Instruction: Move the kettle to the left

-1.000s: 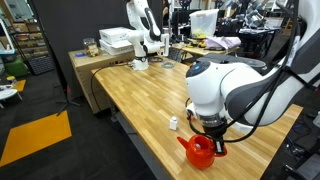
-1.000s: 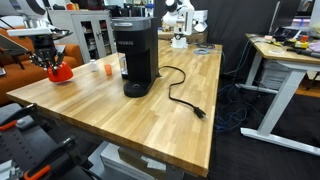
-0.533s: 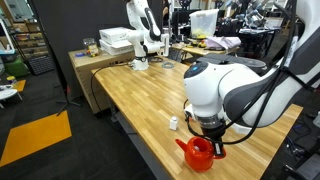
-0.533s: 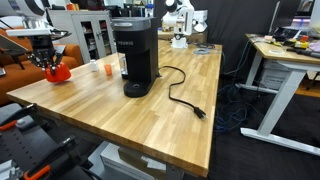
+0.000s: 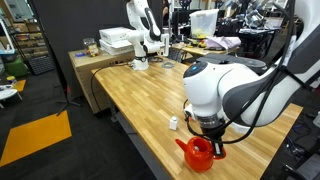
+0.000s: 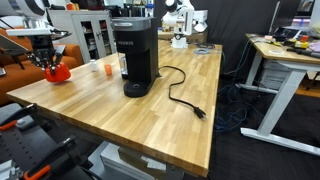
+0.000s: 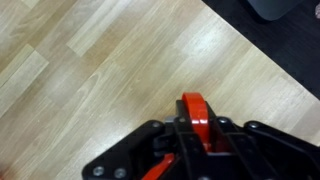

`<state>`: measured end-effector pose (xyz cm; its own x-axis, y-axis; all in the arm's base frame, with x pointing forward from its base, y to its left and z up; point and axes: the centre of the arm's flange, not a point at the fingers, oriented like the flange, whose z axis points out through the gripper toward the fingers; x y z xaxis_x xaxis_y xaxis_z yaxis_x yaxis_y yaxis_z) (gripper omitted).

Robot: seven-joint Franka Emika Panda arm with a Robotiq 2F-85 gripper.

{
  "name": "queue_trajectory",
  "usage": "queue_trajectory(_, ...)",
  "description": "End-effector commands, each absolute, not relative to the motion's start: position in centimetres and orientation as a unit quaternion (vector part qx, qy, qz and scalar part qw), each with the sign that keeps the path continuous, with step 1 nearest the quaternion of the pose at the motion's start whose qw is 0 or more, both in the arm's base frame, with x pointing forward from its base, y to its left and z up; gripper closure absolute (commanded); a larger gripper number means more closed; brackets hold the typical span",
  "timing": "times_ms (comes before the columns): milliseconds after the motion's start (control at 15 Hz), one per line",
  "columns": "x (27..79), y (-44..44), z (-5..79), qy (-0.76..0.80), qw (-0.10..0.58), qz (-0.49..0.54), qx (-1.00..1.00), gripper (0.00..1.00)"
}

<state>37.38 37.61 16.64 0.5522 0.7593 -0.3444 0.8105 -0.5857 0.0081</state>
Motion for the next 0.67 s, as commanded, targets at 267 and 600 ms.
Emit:
queue_trajectory(267,38.2,38.0,17.0,0.442,0.083,-0.165,0.878,0.66)
queue_trajectory(600,38.2,37.8,16.1,0.438,0.086,-0.181,0.876,0.32)
